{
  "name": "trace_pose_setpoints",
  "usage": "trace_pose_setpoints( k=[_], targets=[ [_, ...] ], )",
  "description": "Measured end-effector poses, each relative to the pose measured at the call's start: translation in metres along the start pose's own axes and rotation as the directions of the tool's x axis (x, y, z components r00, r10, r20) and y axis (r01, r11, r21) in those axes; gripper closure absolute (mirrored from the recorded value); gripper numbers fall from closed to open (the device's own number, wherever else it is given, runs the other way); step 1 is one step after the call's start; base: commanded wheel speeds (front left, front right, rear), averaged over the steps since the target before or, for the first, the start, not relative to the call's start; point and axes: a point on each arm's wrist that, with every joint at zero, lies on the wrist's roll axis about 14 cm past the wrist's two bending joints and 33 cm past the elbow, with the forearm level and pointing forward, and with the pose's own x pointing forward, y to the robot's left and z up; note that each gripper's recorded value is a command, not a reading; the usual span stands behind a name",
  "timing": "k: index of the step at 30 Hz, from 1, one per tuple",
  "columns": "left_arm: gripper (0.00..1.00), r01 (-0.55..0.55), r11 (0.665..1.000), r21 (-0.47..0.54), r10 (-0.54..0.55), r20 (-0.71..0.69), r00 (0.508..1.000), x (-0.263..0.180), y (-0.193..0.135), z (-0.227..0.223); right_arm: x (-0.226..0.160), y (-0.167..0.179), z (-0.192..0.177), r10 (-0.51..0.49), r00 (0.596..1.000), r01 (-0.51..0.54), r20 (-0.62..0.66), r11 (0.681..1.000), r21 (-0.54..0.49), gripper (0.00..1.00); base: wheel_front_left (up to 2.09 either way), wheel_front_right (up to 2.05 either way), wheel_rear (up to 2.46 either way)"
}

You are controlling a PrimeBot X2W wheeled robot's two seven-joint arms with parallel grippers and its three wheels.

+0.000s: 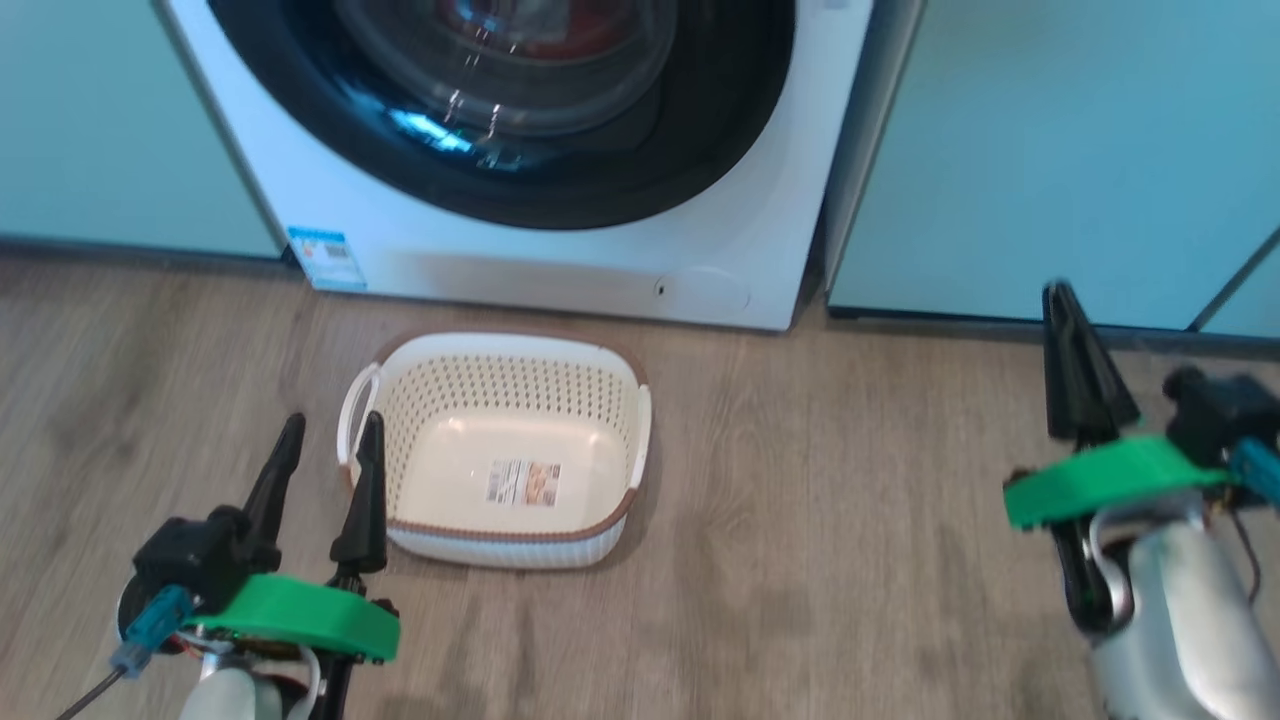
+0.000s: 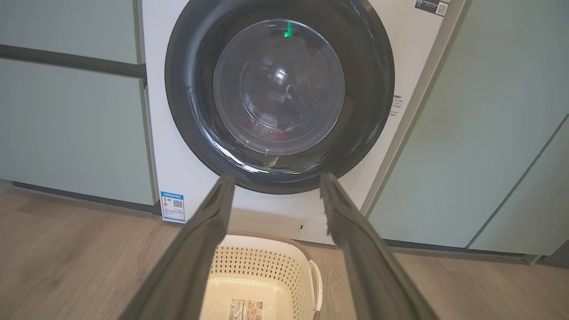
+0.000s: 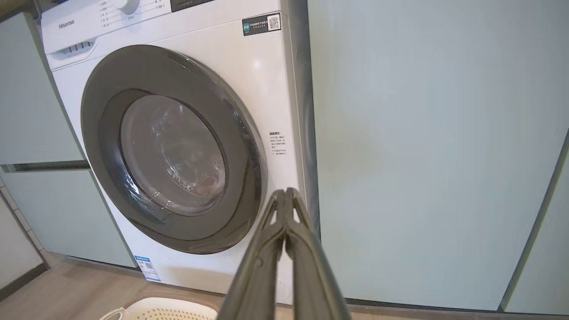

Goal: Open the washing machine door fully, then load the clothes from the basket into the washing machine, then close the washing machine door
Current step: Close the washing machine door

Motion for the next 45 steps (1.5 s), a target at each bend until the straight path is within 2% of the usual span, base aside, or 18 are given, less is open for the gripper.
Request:
trace_pose_setpoints(
  k=[5, 8, 14, 15, 16, 17, 25, 45],
  targets=[
    [0.00, 0.009, 1.000, -0.003, -0.009, 0.032, 0.999, -0.001, -0.003, 0.010, -0.024, -0.008, 0.008, -0.031, 0.999, 0.031, 0.020, 0.999, 0.022, 1.00, 0.00, 0.00, 0.00],
    [0.00, 0.005, 1.000, -0.005, -0.005, 0.013, 1.000, -0.006, -0.003, 0.004, -0.033, -0.008, 0.011, -0.027, 0.999, 0.027, 0.024, 1.000, -0.004, 1.00, 0.00, 0.00, 0.00],
    [0.00, 0.005, 1.000, -0.015, -0.005, -0.010, 1.000, -0.013, -0.005, -0.003, -0.048, -0.017, 0.005, -0.059, 0.998, 0.059, 0.006, 0.998, 0.008, 1.00, 0.00, 0.00, 0.00],
    [0.00, 0.006, 1.000, -0.016, -0.006, -0.014, 1.000, -0.013, -0.005, -0.004, -0.050, -0.019, 0.003, -0.065, 0.998, 0.065, 0.000, 0.998, 0.006, 0.68, 0.00, 0.00, 0.00],
    [0.00, 0.001, 1.000, -0.022, -0.002, -0.019, 1.000, -0.014, -0.005, -0.006, -0.054, -0.023, 0.000, -0.081, 0.997, 0.081, -0.010, 0.997, 0.008, 0.24, 0.00, 0.00, 0.00],
    [0.00, 0.003, 1.000, -0.022, -0.003, -0.023, 1.000, -0.014, -0.006, -0.007, -0.056, -0.025, -0.002, -0.087, 0.996, 0.087, -0.018, 0.996, 0.008, 0.00, 0.00, 0.00, 0.00],
    [0.00, 0.002, 0.998, -0.055, -0.004, -0.049, 0.999, -0.015, -0.008, -0.016, -0.060, -0.030, -0.007, -0.104, 0.994, 0.105, -0.035, 0.994, 0.015, 0.00, 0.00, 0.00, 0.00],
    [0.00, 0.011, 0.999, -0.032, -0.013, -0.073, 0.997, -0.021, -0.010, -0.022, -0.061, -0.022, -0.005, -0.080, 0.996, 0.080, -0.029, 0.997, 0.018, 0.00, 0.00, 0.00, 0.00]
  ],
)
